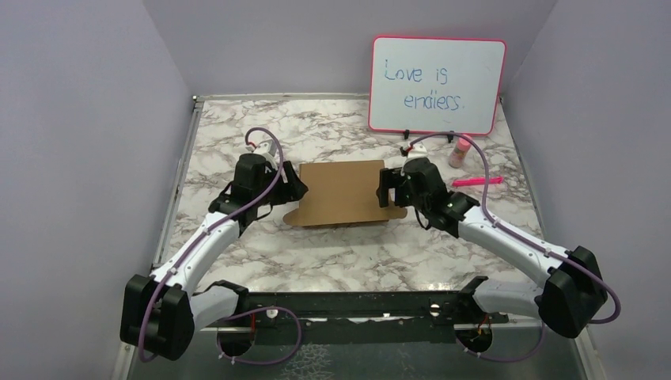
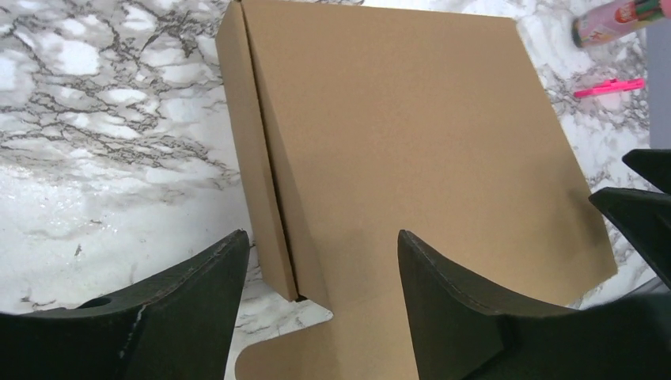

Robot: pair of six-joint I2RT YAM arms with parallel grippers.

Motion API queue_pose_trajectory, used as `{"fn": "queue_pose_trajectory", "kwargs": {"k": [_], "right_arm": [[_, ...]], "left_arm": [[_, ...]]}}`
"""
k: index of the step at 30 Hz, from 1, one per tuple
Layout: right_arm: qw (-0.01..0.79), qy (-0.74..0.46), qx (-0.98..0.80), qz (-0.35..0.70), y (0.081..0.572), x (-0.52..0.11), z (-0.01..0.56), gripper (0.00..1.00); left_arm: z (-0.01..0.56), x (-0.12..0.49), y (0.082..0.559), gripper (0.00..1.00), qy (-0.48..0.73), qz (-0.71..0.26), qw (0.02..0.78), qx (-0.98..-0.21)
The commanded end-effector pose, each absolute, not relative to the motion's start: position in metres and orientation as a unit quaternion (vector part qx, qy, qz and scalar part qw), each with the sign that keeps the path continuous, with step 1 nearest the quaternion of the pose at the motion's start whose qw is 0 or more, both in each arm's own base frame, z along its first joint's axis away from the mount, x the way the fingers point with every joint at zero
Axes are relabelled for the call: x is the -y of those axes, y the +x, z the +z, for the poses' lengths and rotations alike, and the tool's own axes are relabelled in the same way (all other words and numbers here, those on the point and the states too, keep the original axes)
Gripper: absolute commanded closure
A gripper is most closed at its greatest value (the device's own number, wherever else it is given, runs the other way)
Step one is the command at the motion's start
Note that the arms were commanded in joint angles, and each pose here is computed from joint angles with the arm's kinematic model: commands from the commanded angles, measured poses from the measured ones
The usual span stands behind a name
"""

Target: Fold the paper box

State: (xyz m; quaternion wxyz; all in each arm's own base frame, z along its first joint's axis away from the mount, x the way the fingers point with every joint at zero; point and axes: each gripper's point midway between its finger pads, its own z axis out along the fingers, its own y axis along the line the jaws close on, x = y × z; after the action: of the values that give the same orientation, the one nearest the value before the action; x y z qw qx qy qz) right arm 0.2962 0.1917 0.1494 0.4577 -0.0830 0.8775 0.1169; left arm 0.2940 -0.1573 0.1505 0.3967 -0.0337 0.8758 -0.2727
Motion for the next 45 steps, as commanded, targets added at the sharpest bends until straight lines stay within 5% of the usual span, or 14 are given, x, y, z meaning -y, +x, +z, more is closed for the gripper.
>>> {"fn": "queue_pose_trajectory", "kwargs": {"k": [1, 30, 45], "right_arm": [[0.458, -0.078, -0.875, 0.132, 0.303, -0.193, 0.14, 0.09], [0.381, -0.074, -0.901, 0.193, 0.27, -0.189, 0.045, 0.41], [0.382, -0.084, -0.884, 0.256, 0.288, -0.216, 0.042, 0.51]], "left_arm": [[0.142, 0.157, 0.307, 0.32, -0.048, -0.268, 0.393, -0.878], [0.051, 0.154, 0.269, 0.47, -0.096, -0.271, 0.305, -0.908], [0.068, 0.164, 0.318, 0.6, -0.12, -0.296, 0.361, -0.876]]}}
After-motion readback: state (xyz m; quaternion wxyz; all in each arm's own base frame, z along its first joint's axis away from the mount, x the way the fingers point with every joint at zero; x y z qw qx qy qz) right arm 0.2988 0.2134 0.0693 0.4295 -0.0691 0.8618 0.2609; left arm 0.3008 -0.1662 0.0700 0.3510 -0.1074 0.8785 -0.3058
